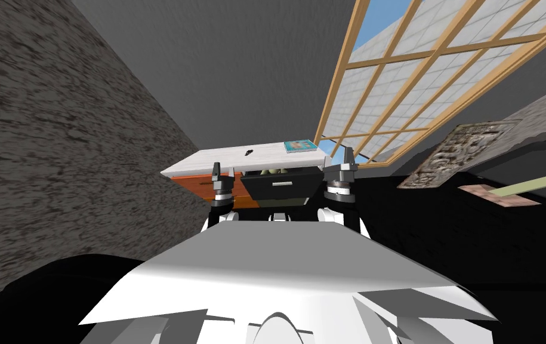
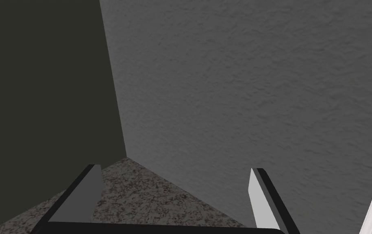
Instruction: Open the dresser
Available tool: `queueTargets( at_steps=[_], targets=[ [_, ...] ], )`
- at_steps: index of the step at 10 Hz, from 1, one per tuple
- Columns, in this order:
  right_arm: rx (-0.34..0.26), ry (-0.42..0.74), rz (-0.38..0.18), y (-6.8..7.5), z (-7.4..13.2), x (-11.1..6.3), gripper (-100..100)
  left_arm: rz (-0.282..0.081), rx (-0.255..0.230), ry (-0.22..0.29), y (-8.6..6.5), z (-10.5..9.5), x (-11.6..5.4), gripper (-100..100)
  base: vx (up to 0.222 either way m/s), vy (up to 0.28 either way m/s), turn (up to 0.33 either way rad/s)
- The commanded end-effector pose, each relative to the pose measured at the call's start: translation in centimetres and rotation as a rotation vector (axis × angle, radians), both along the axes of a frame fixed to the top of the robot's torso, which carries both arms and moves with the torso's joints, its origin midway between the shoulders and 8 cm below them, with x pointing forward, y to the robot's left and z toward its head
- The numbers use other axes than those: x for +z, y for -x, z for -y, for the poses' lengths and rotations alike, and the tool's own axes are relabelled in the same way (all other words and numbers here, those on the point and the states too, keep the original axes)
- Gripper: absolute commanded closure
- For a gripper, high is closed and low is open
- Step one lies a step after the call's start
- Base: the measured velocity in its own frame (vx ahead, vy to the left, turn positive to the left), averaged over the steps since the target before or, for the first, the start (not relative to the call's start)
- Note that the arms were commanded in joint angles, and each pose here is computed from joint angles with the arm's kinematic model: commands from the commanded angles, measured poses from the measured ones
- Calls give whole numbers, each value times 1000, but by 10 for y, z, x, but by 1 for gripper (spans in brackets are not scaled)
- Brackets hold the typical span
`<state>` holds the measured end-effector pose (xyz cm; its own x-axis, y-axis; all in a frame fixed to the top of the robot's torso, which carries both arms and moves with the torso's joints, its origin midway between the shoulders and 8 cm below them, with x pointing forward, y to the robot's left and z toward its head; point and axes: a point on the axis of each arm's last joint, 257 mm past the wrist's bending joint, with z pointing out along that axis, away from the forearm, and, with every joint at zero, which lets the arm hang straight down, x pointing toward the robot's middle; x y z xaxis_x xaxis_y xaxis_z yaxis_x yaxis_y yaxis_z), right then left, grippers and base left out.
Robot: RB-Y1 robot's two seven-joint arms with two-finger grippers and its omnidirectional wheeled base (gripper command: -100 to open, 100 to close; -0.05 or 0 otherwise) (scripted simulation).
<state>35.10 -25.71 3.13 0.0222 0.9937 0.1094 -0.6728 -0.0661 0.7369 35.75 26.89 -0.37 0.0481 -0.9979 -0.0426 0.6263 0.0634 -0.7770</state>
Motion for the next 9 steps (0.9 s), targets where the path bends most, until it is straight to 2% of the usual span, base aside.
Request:
queueTargets(
  at_steps=[1, 9],
  targets=[
    [0, 0, 0, 0, 0, 0, 0, -46, -6, -24, -10, -1, -23, -100, -2, -54, -5],
    [0, 0, 0, 0, 0, 0, 0, -196, -1, -58, -38, -7, -101, -100, 1, -62, -6]
  ],
)
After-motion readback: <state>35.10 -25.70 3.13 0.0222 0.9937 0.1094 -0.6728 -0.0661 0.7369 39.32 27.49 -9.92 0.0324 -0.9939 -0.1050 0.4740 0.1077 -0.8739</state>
